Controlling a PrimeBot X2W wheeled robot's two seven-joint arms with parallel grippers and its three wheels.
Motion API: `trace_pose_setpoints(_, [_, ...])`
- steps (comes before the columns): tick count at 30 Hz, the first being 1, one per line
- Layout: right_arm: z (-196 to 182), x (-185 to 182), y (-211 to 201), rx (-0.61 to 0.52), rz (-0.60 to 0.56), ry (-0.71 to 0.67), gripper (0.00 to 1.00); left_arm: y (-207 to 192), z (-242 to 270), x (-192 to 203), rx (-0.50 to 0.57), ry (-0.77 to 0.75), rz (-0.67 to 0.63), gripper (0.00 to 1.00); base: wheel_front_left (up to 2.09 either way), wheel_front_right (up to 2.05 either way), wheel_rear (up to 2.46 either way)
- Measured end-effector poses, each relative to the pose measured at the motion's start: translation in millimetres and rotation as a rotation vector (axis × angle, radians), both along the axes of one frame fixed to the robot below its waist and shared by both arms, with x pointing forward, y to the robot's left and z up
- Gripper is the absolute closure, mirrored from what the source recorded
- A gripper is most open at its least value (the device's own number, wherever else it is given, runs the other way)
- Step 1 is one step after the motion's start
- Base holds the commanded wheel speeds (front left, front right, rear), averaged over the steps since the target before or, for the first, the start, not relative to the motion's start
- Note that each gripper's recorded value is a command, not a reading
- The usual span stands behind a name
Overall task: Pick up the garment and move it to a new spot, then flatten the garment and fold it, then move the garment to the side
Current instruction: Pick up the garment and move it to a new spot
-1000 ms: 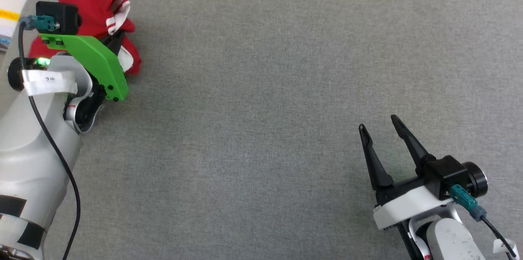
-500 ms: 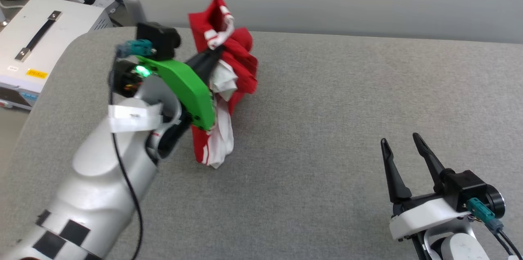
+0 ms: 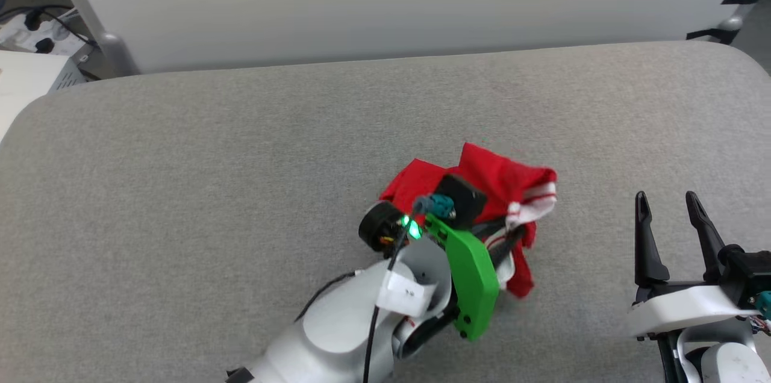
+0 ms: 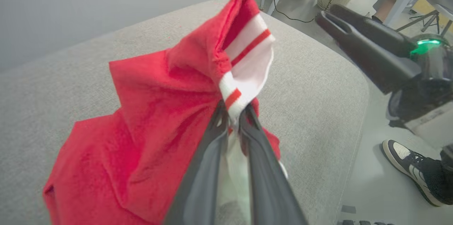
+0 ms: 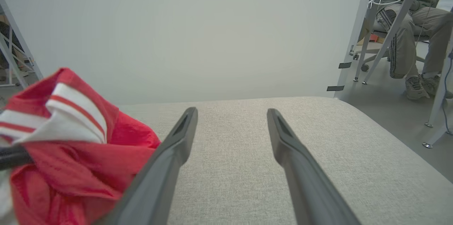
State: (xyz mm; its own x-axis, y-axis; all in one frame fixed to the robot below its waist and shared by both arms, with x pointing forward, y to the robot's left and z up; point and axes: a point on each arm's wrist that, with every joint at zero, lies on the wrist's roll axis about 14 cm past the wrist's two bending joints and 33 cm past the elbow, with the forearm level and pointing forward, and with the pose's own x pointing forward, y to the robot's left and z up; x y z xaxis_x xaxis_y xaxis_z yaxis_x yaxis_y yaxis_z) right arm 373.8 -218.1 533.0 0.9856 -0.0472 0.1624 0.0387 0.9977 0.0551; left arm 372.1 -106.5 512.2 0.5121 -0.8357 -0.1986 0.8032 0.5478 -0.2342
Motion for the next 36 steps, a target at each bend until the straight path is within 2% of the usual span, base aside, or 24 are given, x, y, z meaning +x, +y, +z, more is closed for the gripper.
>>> trace_pose_setpoints(2, [-0.8,-3.9,-5.4,0.003,-0.017,0.003,0.0,-9.2,-14.2,-15.4,0.03,0.023,-0.054,0.0,0.0,0.0,0.0])
trace_pose_setpoints(5, [-3.4,-8.4,-11.6,0.008,-0.037,0.011,0.0,-26.0,-16.1,-35.8,0.009,0.036,-0.127,0.0,0.0,0.0,0.0])
trace_pose_setpoints(9, [-7.9,-6.8,-5.6,0.014,-0.019,0.024,0.0,-23.9,-15.0,-32.6,-0.021,0.046,-0.093,0.0,0.0,0.0,0.0])
trace_pose_setpoints(16, [-10.1,-2.6,16.8,0.021,0.047,0.03,0.0,23.8,12.9,16.9,-0.107,-0.075,0.139,0.0,0.0,0.0,0.0])
trace_pose_setpoints(23, [-12.0,-5.8,35.9,0.017,0.104,0.038,0.0,127.6,33.4,52.7,-0.117,-0.204,0.439,0.0,0.0,0.0,0.0])
trace_pose_setpoints(27, [-7.3,-8.5,46.2,0.015,0.136,0.027,0.0,176.4,24.3,42.3,-0.102,-0.206,0.563,0.0,0.0,0.0,0.0])
trace_pose_setpoints(29, [-5.2,-10.3,49.8,0.012,0.148,0.022,0.0,193.4,22.6,33.1,-0.127,-0.196,0.623,0.0,0.0,0.0,0.0])
trace_pose_setpoints(36, [-3.7,-18.8,57.3,0.017,0.174,0.017,0.0,217.4,10.0,-4.8,-0.164,-0.192,0.727,0.0,0.0,0.0,0.0])
